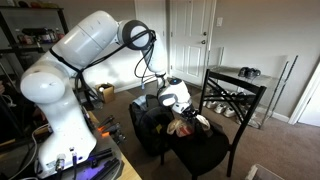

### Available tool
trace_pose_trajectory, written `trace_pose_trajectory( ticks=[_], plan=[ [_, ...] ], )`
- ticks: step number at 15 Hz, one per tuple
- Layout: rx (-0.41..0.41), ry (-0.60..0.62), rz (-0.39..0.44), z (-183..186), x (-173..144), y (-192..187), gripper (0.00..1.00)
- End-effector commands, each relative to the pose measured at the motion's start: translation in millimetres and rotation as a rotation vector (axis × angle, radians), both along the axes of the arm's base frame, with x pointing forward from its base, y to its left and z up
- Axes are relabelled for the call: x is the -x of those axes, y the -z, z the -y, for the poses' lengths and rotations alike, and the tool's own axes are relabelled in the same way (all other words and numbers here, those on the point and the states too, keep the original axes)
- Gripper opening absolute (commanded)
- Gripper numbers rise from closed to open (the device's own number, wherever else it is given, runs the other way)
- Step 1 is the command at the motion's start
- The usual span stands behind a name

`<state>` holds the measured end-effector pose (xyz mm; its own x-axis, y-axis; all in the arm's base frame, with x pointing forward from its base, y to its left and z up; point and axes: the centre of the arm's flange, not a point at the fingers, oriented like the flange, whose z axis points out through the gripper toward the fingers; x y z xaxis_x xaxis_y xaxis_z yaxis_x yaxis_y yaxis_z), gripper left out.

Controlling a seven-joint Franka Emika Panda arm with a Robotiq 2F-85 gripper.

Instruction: Shift the sock from the chair to the laundry basket

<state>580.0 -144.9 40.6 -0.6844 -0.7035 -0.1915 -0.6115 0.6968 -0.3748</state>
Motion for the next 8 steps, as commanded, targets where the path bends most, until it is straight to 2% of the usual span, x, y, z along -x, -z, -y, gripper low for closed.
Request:
trace_pose_trajectory(
  ticks=[1, 5, 8],
  plan=[
    [0.025, 0.036, 0.049, 12.4, 25.9, -37.4, 0.03],
    [0.072, 0.065, 0.093, 29.5, 32.9, -66.9, 0.03],
    [0.068, 0.051, 0.095, 29.7, 28.0, -75.3, 0.03]
  ],
)
